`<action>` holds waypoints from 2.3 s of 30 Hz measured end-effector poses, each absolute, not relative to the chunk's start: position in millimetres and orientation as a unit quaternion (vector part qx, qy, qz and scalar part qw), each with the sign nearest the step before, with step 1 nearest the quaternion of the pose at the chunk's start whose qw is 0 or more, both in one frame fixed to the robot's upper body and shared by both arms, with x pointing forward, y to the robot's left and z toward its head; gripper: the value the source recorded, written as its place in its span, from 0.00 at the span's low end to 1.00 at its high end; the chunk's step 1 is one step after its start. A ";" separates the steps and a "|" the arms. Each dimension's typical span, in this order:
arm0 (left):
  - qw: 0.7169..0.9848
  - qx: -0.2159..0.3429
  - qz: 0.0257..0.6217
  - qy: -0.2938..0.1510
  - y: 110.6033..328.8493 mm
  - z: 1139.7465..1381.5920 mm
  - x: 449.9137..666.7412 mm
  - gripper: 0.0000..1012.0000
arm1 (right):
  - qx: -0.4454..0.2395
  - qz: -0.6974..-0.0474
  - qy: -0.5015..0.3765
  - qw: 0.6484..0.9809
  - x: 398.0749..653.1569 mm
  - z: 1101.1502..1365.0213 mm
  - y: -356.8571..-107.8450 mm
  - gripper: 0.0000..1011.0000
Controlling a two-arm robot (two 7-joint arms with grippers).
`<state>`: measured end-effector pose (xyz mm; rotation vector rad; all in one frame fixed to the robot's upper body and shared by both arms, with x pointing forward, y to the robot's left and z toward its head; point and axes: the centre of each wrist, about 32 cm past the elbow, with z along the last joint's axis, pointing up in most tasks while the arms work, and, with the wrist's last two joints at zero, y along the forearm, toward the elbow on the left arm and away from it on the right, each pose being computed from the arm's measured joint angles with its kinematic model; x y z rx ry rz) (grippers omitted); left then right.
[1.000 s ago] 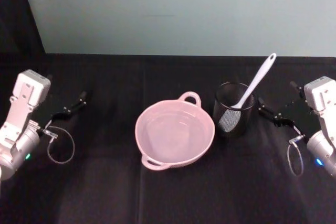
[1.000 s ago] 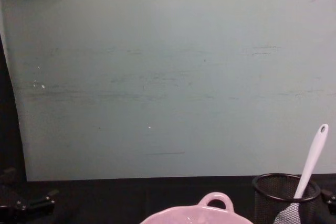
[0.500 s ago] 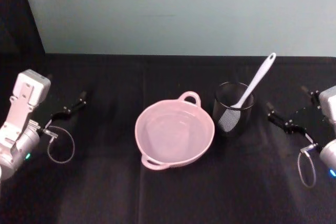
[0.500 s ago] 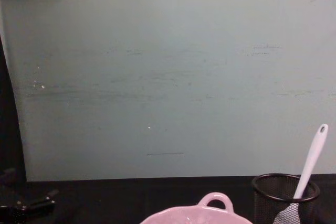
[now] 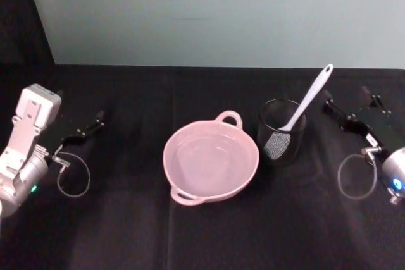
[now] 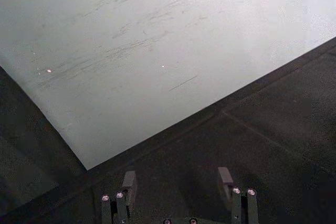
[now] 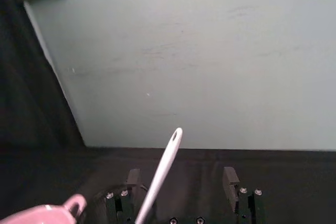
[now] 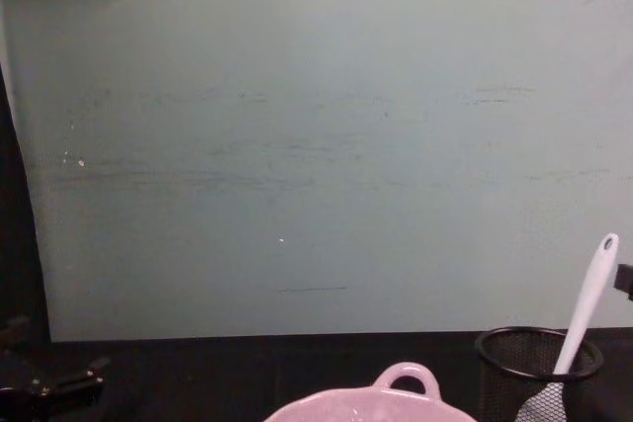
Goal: Use the one hand to pick up the spoon and stir the clear water in the bowl.
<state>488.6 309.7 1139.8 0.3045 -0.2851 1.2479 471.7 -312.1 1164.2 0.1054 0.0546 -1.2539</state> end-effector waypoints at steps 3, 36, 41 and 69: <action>0.791 0.141 0.580 -0.132 309.7 1139.8 488.6 1.00 | 0.075 -0.583 0.068 0.806 479.6 1165.0 -311.4 0.99; 0.791 0.141 0.580 -0.132 309.7 1139.8 488.6 1.00 | 0.195 -0.478 0.257 0.817 527.9 1168.1 -335.3 0.92; 0.791 0.142 0.580 -0.132 309.7 1139.8 488.6 1.00 | 0.201 -0.475 0.260 0.816 529.0 1164.8 -335.0 0.81; 0.791 0.141 0.580 -0.132 309.7 1139.8 488.6 1.00 | 0.204 -0.459 0.237 0.832 531.0 1169.5 -335.8 0.09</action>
